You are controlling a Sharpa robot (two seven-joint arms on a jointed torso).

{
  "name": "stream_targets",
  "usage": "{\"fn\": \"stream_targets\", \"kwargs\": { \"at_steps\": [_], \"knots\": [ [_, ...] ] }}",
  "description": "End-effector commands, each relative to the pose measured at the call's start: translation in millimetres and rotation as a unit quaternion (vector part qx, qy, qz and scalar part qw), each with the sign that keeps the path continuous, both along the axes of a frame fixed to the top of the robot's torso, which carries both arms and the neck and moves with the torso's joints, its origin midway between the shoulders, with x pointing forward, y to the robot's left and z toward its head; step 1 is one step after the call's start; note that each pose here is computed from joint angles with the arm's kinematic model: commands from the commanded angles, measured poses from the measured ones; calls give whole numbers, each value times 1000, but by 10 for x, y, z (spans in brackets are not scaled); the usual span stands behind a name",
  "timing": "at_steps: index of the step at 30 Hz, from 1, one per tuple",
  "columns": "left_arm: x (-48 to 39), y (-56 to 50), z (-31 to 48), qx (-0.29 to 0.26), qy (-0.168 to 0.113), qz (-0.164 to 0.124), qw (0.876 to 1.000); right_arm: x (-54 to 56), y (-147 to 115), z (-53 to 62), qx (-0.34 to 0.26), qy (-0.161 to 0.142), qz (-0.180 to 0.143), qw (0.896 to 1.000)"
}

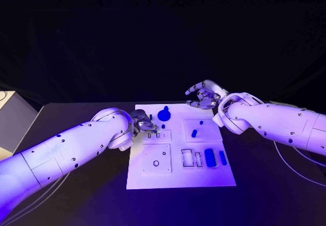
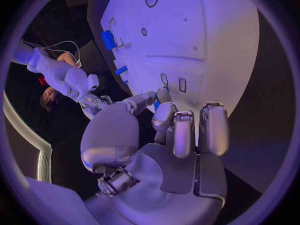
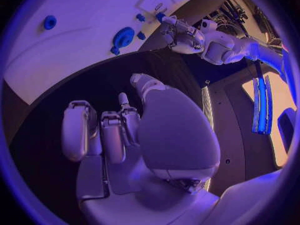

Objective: Assemble the parts on the task board

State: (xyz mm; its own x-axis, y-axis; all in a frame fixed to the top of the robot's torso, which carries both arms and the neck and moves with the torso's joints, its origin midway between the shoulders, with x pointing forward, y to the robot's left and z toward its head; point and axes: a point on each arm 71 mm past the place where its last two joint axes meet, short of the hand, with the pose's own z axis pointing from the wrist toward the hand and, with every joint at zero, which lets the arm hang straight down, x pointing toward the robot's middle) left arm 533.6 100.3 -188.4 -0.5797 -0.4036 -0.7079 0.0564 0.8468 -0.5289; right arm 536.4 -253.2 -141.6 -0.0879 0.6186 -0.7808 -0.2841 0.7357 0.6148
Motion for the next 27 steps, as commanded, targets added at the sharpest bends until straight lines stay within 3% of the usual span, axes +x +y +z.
{"fn": "stream_targets", "kwargs": {
  "at_steps": [1, 9, 27],
  "knots": [
    [-10, -28, -4, -21, 6, -5, 1000, -9, 18, -11, -4, 5, 8, 1000],
    [-26, -39, -32, -36, 20, -8, 999, -13, 23, -16, -4, 6, 9, 1000],
    [-39, -35, -44, -46, 25, -11, 999, -15, 33, -26, -4, 8, 10, 1000]
  ]
}}
